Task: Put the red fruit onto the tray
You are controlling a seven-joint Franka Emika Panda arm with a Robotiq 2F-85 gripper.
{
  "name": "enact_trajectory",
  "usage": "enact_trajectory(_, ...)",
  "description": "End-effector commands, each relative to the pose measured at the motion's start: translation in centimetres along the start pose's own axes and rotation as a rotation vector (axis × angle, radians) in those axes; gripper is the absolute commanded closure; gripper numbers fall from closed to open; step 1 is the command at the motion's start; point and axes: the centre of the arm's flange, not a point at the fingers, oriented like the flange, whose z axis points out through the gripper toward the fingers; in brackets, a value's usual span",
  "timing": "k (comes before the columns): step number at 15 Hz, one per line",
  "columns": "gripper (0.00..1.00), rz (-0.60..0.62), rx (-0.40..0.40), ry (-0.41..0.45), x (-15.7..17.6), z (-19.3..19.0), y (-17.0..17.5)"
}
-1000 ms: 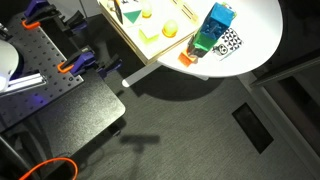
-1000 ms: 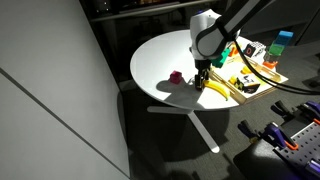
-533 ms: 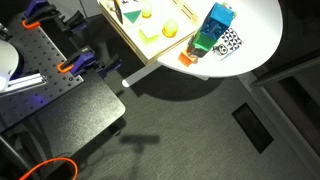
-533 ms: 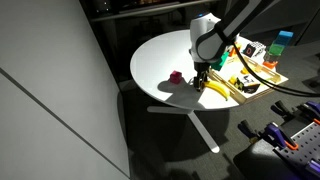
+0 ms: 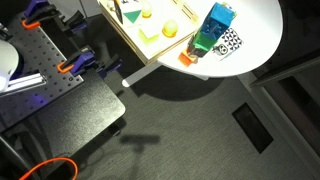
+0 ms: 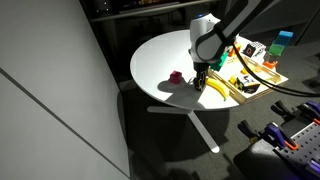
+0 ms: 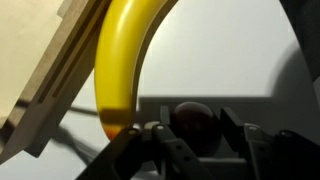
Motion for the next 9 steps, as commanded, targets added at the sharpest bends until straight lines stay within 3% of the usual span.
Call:
enact_trajectory(1, 0.71, -0.004, -0.016, 0.008, 0.4, -0.8, 0.4)
enact_trajectory(9, 0.71, 0.036, -0.030, 0.007, -1.2, -5.5, 1.1)
